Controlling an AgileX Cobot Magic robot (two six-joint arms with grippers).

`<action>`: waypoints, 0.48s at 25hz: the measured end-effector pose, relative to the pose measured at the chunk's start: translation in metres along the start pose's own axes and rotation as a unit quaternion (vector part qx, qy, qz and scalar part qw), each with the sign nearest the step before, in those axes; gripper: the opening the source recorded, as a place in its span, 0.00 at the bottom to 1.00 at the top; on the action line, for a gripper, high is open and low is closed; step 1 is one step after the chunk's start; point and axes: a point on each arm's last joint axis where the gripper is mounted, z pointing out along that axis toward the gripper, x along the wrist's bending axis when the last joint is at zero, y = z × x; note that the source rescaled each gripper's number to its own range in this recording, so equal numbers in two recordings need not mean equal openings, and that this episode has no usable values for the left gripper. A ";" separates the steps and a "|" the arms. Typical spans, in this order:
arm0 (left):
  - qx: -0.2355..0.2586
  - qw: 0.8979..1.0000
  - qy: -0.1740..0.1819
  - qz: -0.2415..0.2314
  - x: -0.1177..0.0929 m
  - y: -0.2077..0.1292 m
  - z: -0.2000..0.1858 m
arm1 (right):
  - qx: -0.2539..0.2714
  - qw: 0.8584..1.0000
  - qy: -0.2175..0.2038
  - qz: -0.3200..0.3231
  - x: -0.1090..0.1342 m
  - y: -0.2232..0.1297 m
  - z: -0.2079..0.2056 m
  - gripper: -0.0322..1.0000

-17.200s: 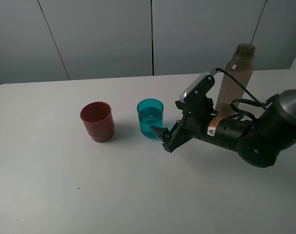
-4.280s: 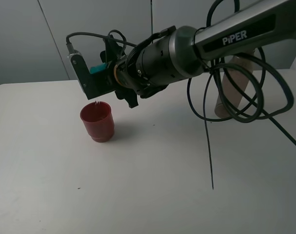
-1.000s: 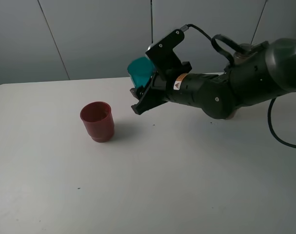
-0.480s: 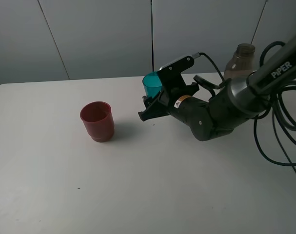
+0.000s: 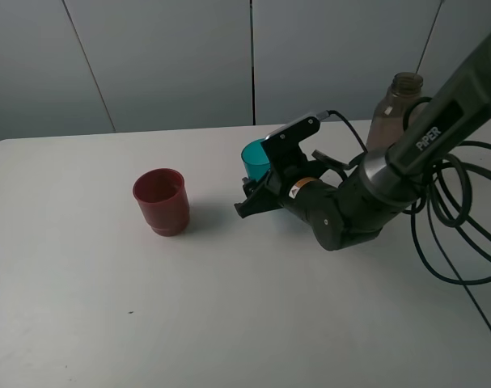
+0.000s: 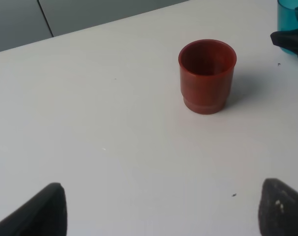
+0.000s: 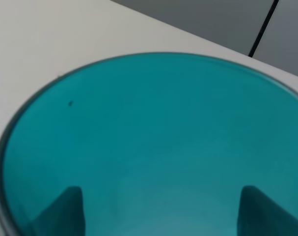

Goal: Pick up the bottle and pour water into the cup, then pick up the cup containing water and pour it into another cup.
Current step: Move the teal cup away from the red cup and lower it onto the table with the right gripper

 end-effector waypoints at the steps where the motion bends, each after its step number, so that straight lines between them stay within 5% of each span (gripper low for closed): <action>1: 0.000 1.000 0.000 0.000 0.000 0.000 0.000 | 0.003 1.000 0.001 0.000 0.000 -0.001 0.000 0.08; 12: 0.000 1.000 0.000 0.000 0.000 0.000 0.000 | 0.031 0.999 0.009 -0.001 0.002 -0.007 0.001 0.08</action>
